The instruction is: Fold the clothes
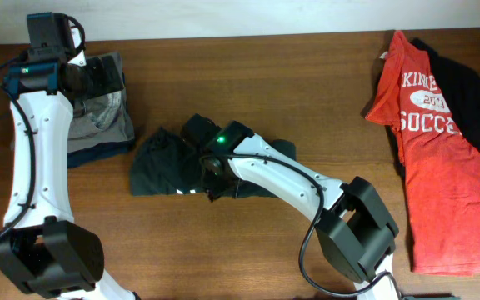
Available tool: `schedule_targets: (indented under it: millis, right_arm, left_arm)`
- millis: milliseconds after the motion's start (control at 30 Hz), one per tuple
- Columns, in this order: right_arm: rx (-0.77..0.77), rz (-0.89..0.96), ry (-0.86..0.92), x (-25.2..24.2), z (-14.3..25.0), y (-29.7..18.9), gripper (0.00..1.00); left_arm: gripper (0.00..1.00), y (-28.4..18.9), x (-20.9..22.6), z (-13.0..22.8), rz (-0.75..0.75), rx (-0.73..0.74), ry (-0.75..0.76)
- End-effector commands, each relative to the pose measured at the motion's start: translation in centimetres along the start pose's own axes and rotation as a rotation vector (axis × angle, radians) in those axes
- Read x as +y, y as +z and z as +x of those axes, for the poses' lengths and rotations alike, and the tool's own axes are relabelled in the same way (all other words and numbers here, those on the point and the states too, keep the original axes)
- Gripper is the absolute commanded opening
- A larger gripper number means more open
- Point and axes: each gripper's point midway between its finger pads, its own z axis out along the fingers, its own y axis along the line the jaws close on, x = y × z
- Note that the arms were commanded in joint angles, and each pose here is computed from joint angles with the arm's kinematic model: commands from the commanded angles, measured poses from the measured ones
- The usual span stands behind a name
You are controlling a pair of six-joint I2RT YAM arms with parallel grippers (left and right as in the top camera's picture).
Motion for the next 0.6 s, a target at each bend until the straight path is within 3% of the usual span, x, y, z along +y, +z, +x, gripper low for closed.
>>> schedule_targets:
  millis: [0, 167, 400, 433, 467, 500, 567]
  right_arm:
    - [-0.059, -0.017, -0.011, 0.3, -1.6, -2.8, 0.82]
    - [-0.167, -0.035, 0.054, -1.9, -4.3, -7.7, 0.8]
    - [0.0, -0.04, 0.21, -7.7, -1.1, -5.9, 0.72]
    - [0.024, -0.035, 0.224, -8.3, -0.6, -5.2, 0.63]
    - [0.042, -0.031, 0.232, -8.9, -0.1, -4.6, 0.49]
    - [0.06, -0.027, 0.246, -9.5, 0.4, -3.8, 0.21]
    - [0.082, -0.023, 0.272, -10.5, 1.1, -2.3, 0.04]
  left_arm:
    - [0.99, -0.1, 0.1, -0.4, -0.006, -0.01, 0.012]
    - [0.99, -0.1, -0.5, 0.6, 0.03, 0.031, 0.014]
    - [0.99, 1.9, -3.6, 5.7, 0.235, 0.219, 0.133]
    - [0.99, 2.4, -3.9, 6.4, 0.256, 0.246, 0.148]
    - [0.99, 2.8, -4.3, 7.1, 0.287, 0.272, 0.169]
    - [0.99, 3.0, -4.6, 7.8, 0.307, 0.295, 0.181]
    - [0.91, 3.6, -4.4, 9.1, 0.307, 0.341, 0.187]
